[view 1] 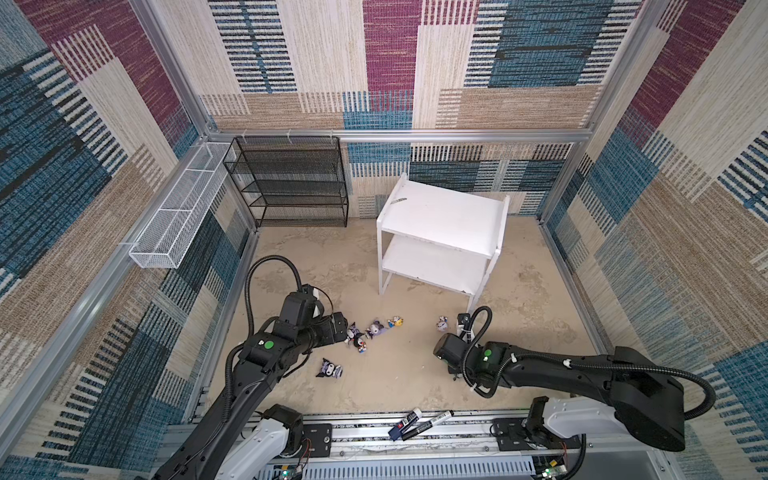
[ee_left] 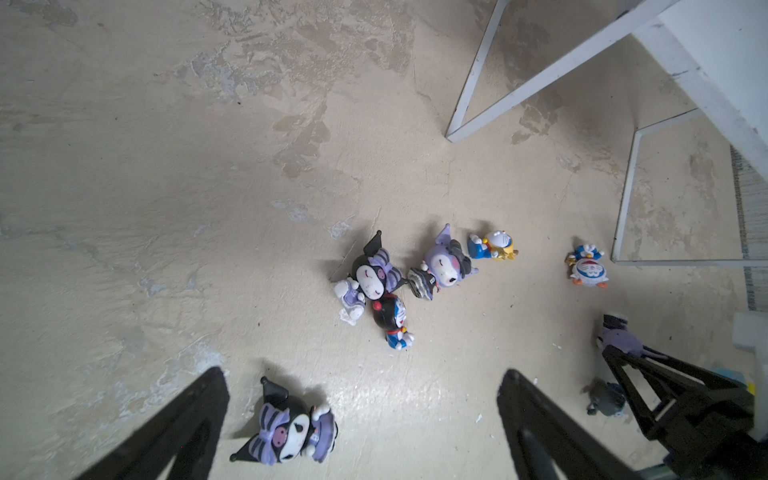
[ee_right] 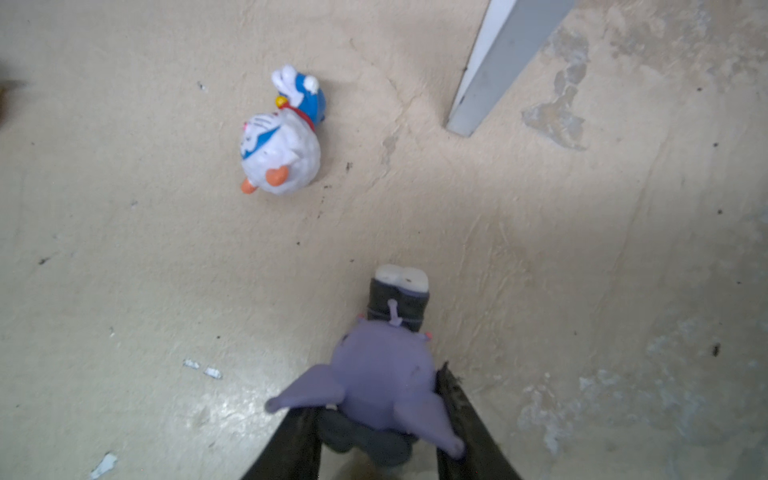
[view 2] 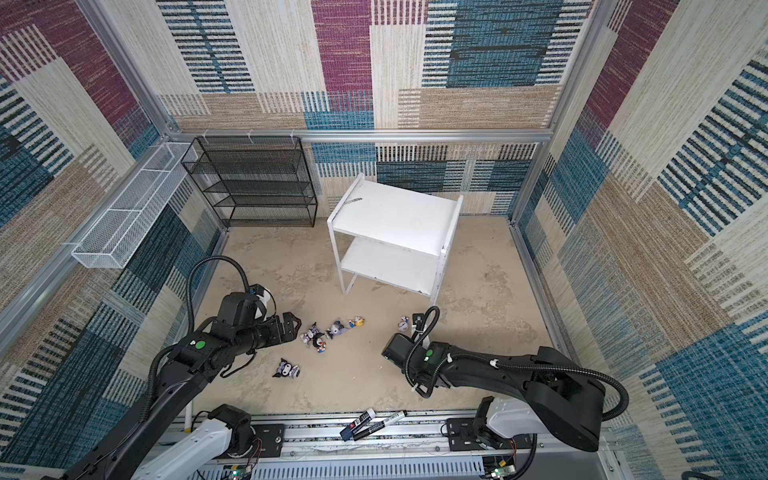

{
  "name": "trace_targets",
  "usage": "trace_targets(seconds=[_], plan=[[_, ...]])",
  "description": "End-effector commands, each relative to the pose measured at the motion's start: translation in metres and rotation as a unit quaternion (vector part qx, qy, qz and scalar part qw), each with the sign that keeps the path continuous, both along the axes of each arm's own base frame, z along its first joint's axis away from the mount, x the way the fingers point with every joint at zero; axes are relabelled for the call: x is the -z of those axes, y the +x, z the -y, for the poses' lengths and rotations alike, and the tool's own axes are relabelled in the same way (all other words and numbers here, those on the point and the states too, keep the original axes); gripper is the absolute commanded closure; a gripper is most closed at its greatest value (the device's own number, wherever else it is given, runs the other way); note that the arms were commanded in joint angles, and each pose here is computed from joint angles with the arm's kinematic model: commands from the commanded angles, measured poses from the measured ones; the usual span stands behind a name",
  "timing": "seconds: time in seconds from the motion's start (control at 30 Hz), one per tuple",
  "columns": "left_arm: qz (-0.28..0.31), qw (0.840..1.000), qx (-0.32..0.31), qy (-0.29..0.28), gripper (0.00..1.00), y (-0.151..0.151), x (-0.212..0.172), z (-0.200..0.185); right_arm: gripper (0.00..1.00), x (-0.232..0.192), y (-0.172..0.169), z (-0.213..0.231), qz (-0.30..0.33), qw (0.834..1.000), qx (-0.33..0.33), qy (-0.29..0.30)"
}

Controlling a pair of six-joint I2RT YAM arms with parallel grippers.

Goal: Place and organize the plastic toys onto the shelf
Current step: 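Lift the purple Kuromi figure with the right gripper and carry it toward the shelf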

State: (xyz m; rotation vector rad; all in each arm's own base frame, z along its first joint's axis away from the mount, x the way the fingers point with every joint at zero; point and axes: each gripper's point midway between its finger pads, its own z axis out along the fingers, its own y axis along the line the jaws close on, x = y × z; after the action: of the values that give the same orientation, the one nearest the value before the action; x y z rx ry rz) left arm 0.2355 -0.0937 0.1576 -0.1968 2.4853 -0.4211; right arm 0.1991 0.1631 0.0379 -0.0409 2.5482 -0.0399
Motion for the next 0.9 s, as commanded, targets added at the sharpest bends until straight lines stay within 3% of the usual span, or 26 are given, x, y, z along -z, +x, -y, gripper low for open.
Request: trace_targets(seconds=[0.0, 0.23, 0.5, 0.7, 0.87], plan=[[0.004, 1.0, -0.003, -0.003, 0.0, 0.003, -0.003, 0.001, 0.75, -0.009, 0.009, -0.018, 0.025, 0.999, -0.044, 0.021], [0.0, 1.0, 0.003, -0.008, 0.0, 0.005, -0.001, 0.004, 0.77, -0.025, 0.008, -0.059, 0.052, 0.983, -0.149, 0.097], [0.001, 0.999, 0.026, -0.033, 0.0, 0.009, -0.006, 0.018, 0.77, -0.039, -0.011, -0.118, 0.044, 0.934, -0.314, 0.164], [-0.006, 0.999, 0.035, -0.034, 0.0, 0.009, -0.002, 0.021, 0.77, -0.026, -0.022, -0.141, 0.002, 0.916, -0.36, 0.176], [-0.003, 0.998, 0.039, -0.039, 0.0, 0.01, -0.003, 0.023, 0.7, -0.017, -0.021, -0.144, -0.009, 0.918, -0.36, 0.164]])
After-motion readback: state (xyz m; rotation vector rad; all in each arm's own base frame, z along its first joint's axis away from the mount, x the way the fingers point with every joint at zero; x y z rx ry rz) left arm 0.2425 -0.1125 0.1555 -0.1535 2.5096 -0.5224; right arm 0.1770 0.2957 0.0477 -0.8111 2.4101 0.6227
